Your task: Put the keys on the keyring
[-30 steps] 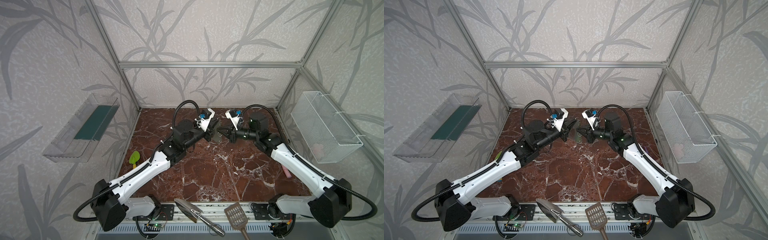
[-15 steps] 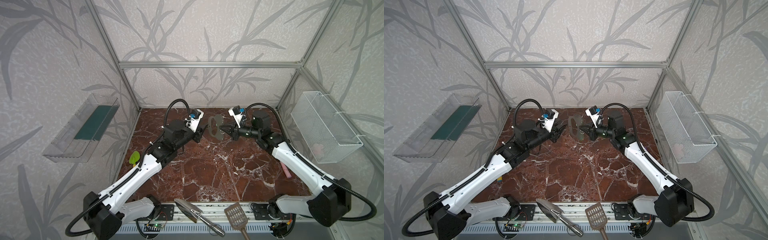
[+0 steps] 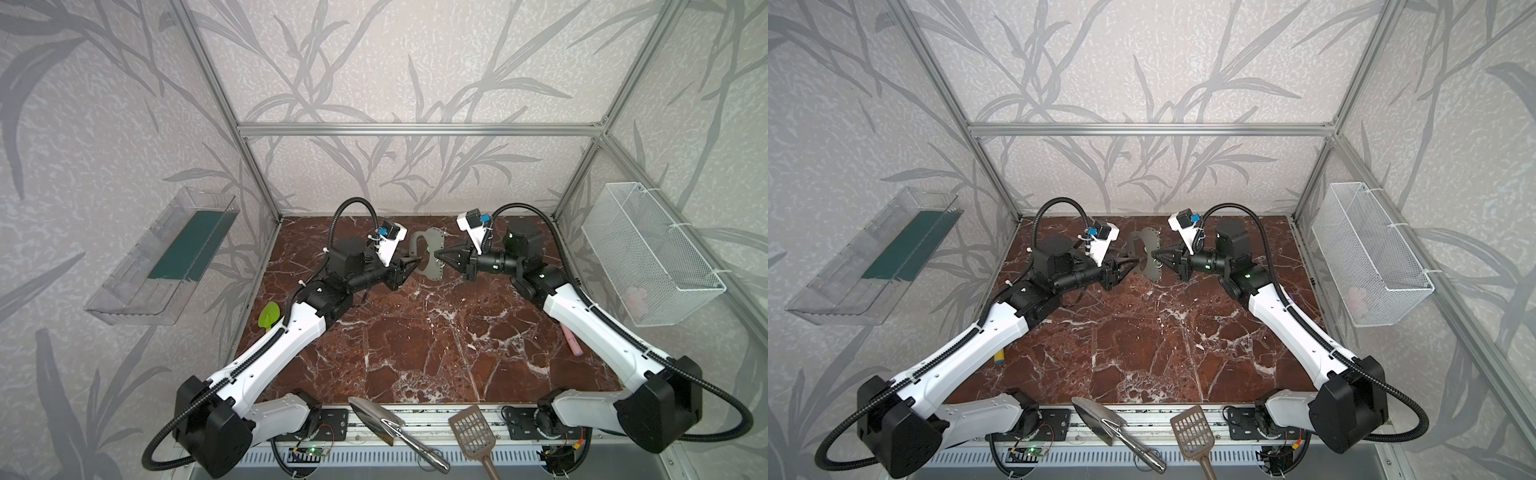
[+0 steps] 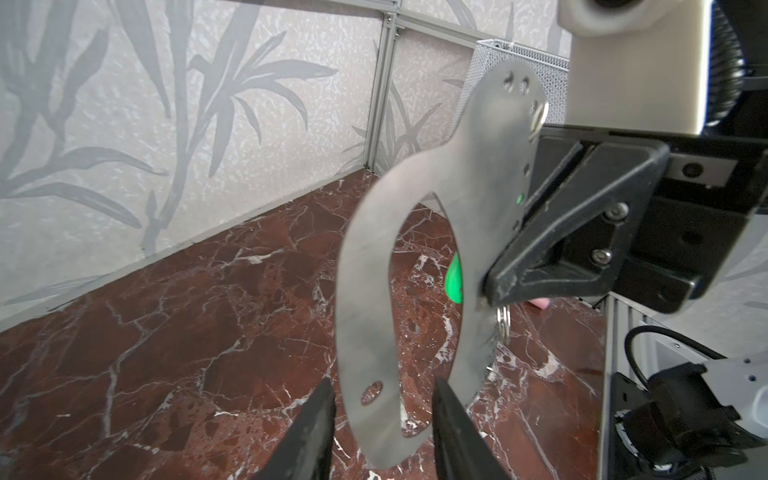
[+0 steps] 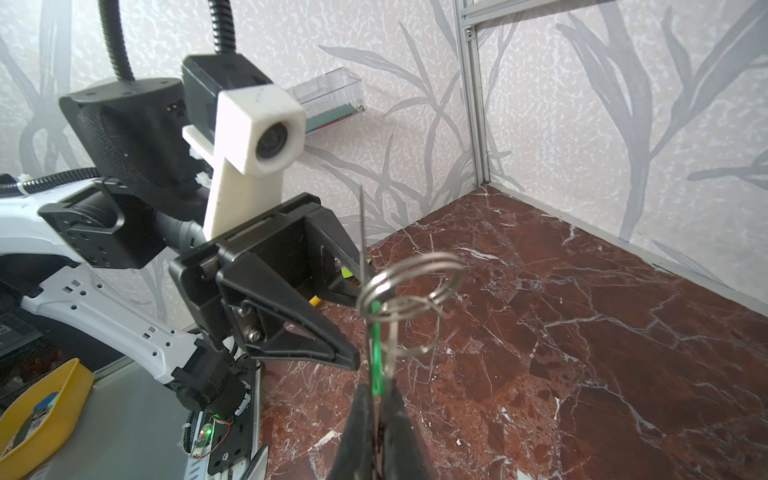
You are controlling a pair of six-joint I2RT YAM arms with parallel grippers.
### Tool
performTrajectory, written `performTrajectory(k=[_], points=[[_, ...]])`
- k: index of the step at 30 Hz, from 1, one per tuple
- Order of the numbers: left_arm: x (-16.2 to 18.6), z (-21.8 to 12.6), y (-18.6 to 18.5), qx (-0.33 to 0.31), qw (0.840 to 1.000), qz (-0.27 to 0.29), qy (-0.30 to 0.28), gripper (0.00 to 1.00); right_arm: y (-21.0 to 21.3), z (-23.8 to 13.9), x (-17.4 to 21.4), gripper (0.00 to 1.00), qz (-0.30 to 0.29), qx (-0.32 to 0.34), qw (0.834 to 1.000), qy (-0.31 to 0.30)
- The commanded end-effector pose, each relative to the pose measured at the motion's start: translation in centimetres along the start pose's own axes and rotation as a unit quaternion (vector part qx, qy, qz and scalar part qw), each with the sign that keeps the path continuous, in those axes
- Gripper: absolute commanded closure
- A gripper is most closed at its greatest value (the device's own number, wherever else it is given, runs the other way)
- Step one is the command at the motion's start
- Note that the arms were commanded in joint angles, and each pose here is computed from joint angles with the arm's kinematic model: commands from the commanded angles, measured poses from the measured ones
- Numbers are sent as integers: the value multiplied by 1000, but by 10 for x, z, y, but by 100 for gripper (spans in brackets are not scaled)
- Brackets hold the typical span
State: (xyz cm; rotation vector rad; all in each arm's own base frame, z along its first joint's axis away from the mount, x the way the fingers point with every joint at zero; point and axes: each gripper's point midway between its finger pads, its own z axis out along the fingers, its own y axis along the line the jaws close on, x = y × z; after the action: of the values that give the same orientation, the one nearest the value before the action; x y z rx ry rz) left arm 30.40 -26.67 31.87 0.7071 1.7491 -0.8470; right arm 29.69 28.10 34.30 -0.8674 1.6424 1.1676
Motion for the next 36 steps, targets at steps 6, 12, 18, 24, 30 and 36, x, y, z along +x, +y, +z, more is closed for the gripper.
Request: performTrajectory(k=[6,12,18,24,30,36], points=[[-17,-4,-11,31,999,2,-26,82,3,0,-9,100,-12,-10,1000,-17],[-20,-5,-6,18,999,-3,-31,96,-6,4,-5,100,1,-7,1000,-14],[-24,-4,-2,14,999,-11,-43,100,-9,7,-6,100,9,-10,1000,-13],[-24,-2,1,12,999,-11,-41,100,-17,4,-7,74,12,5,1000,-16],[-20,-2,11,-15,999,-14,-33,100,-31,-2,-6,65,21,41,999,-18],[-7,0,45,-103,994,-31,12,100,-53,-10,-1,62,36,97,994,-14]])
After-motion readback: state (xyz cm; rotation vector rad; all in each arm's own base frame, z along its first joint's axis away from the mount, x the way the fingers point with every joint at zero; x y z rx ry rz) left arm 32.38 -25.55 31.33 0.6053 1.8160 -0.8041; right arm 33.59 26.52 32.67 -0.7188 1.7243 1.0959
